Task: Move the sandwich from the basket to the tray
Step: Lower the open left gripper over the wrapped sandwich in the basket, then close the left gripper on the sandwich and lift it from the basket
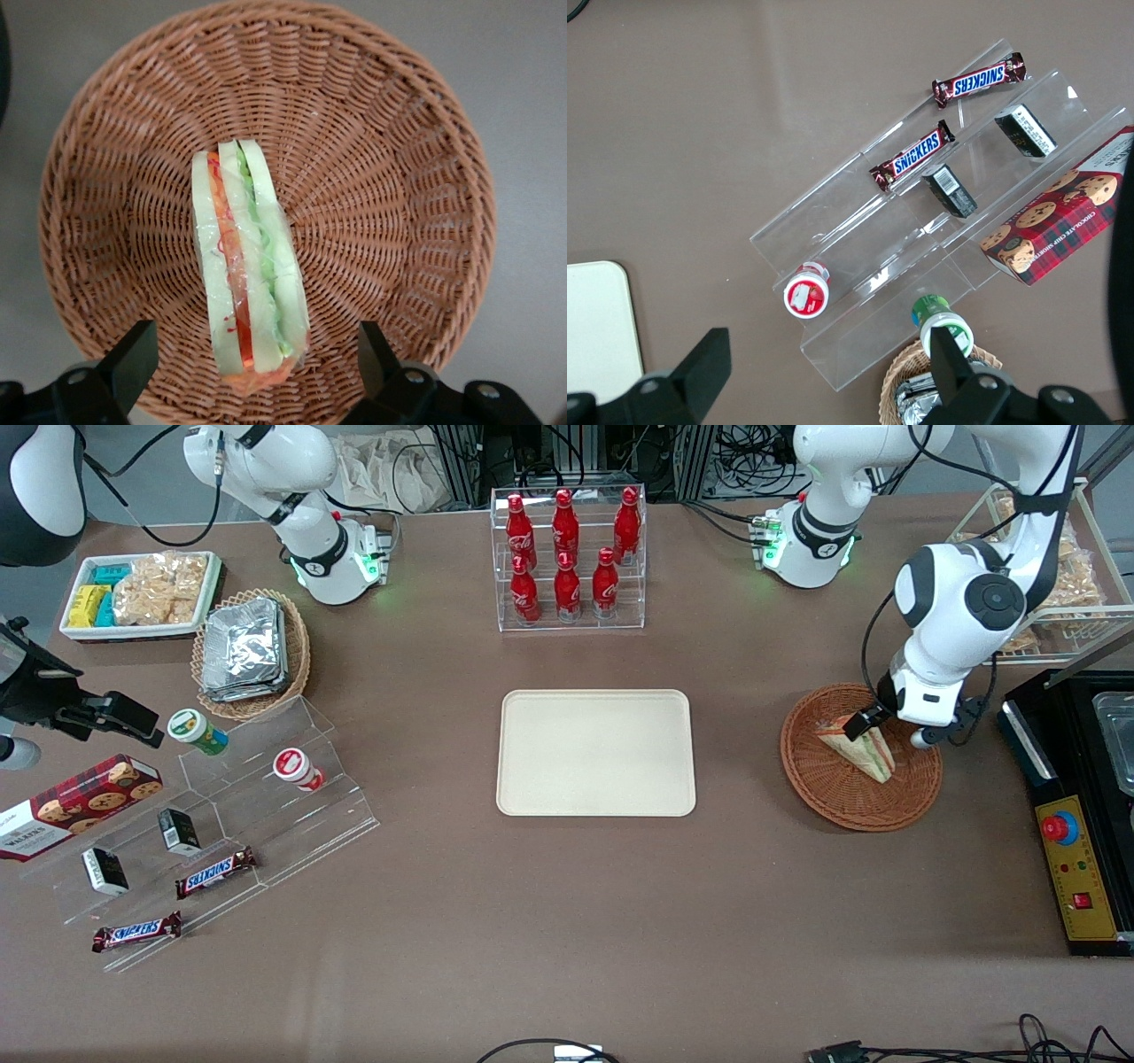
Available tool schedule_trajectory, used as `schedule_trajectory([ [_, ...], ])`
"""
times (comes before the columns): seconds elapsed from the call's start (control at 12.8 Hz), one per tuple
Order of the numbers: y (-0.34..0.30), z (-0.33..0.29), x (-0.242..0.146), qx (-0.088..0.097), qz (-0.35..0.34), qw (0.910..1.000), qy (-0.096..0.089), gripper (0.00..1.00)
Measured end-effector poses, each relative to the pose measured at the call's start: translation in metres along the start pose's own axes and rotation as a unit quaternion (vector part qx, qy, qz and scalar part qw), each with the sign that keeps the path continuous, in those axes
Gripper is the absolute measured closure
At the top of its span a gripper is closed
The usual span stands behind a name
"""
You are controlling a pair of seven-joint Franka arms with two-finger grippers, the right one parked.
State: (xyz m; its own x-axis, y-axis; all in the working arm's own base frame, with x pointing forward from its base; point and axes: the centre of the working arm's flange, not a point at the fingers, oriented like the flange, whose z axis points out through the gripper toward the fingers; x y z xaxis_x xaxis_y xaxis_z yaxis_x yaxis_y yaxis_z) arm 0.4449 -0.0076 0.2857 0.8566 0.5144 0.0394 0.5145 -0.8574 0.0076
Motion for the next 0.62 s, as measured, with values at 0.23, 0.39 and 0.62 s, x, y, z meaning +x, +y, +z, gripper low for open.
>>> schedule_trajectory([
  [0.23,-0.001,0.019,-0.003,-0.005,-0.003,1.0000,0.005,0.00],
  [0.39,-0.001,0.031,-0.003,-0.007,-0.004,0.9999,0.007,0.00],
  [0.62,0.000,0.046,-0.003,-0.009,-0.004,0.9999,0.007,0.00],
])
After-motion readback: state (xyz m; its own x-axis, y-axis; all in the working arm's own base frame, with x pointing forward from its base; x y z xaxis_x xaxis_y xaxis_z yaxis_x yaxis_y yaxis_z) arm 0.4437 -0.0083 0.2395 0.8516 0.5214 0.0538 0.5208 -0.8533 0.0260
